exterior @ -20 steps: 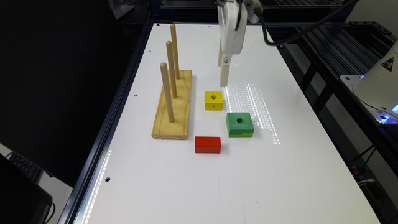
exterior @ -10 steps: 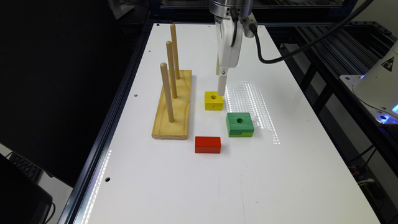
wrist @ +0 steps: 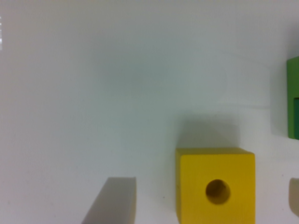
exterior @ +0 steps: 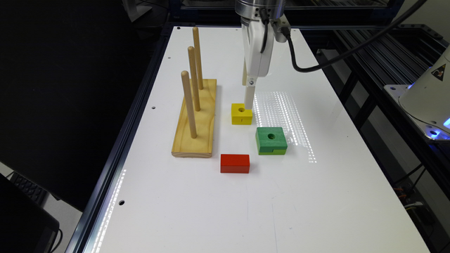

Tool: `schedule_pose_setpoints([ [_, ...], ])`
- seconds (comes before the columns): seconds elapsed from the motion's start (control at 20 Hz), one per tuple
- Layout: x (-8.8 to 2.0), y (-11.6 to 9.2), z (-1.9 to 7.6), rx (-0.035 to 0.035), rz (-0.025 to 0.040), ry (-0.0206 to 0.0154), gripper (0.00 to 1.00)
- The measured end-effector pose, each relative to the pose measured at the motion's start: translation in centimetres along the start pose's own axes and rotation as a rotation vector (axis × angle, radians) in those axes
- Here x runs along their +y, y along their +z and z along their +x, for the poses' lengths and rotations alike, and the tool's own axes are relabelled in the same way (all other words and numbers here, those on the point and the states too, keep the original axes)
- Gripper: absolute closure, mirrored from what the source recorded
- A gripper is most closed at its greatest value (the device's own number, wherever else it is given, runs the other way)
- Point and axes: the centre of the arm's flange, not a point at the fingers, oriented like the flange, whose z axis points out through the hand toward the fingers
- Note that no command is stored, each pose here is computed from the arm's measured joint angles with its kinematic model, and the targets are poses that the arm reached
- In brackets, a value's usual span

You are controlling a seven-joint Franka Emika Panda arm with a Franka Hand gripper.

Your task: Pick up yellow block.

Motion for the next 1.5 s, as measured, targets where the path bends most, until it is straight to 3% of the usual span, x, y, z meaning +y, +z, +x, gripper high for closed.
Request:
schedule_pose_setpoints([
  [0.15, 0.1, 1.3, -0.07, -0.0059, -0.0051, 0.0002, 0.00],
  [0.45, 0.0, 4.3, 0.05, -0.0045, -0.0003, 0.0012, 0.00],
  [0.65, -0.3, 4.4, 0.31, -0.0025, 0.0024, 0.0012, 0.00],
  [0.9, -0.7, 4.2, 0.33, 0.0008, 0.0075, -0.0027, 0.00],
  [1.15, -0.7, 4.2, 0.28, 0.0007, 0.0079, -0.0039, 0.00],
  [1.5, -0.5, 5.5, 0.10, -0.0088, -0.0011, -0.0037, 0.00],
])
